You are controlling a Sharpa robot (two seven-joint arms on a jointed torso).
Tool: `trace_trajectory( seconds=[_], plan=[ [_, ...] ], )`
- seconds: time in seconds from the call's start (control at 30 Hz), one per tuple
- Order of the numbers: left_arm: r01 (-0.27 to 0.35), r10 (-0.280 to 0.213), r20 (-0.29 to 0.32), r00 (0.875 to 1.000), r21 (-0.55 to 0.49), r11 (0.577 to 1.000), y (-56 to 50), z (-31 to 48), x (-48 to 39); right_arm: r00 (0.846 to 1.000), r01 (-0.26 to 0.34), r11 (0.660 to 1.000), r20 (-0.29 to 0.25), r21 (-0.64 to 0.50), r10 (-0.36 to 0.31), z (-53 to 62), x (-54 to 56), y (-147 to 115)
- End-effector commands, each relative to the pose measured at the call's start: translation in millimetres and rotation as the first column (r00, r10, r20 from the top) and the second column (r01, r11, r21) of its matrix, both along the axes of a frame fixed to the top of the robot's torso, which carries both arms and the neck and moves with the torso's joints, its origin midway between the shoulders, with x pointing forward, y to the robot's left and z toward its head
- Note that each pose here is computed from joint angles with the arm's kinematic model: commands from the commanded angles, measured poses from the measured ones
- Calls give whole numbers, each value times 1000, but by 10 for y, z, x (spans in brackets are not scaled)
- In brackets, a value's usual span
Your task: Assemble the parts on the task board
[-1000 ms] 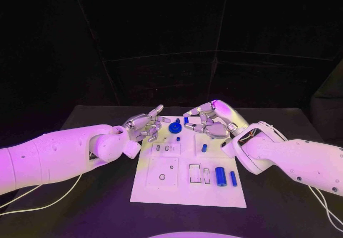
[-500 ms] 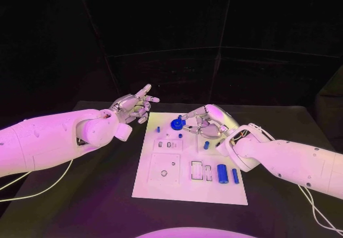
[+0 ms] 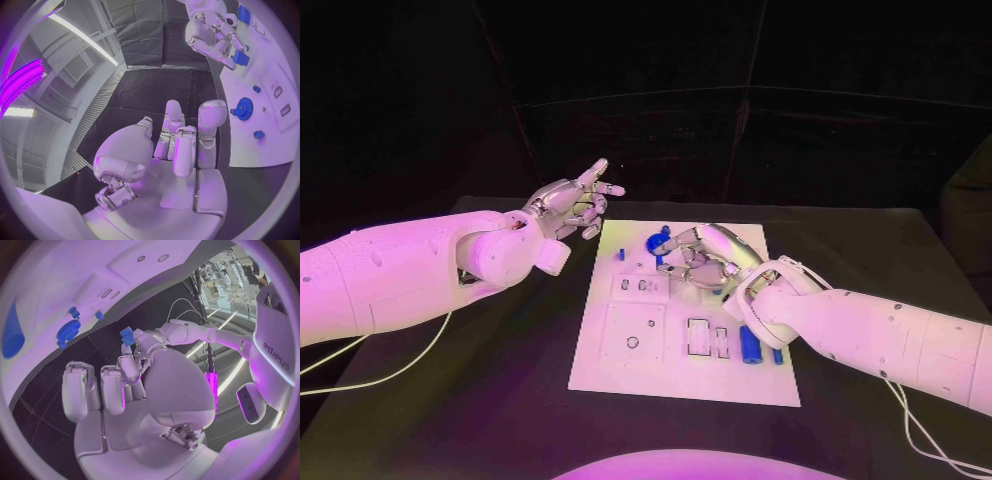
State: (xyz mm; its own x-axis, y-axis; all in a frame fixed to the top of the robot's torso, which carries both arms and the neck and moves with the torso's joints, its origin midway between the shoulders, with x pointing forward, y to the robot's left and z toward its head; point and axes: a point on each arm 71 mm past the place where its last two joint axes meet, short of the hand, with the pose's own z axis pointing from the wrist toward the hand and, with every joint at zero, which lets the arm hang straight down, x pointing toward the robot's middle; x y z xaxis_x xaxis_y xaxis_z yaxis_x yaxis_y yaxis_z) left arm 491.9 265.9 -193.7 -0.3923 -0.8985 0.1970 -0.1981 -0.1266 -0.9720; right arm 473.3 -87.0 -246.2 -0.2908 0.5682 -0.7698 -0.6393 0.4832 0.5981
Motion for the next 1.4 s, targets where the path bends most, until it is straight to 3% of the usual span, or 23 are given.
trace_trajectory(
  seconds=[0.03, 0.33, 1.4],
  plan=[
    [7, -7, 17, 1000, -13, 1000, -30, 26, 5, 999, -25, 998, 20, -51, 26, -38, -1, 44],
    [22, -22, 14, 1000, -17, 1000, -69, 24, 9, 1000, -17, 995, 2, -102, 17, -124, 30, 107],
    [43, -42, 10, 999, -15, 999, -112, 20, 4, 999, -35, 975, -31, -219, 29, -211, 43, 211]
  ],
)
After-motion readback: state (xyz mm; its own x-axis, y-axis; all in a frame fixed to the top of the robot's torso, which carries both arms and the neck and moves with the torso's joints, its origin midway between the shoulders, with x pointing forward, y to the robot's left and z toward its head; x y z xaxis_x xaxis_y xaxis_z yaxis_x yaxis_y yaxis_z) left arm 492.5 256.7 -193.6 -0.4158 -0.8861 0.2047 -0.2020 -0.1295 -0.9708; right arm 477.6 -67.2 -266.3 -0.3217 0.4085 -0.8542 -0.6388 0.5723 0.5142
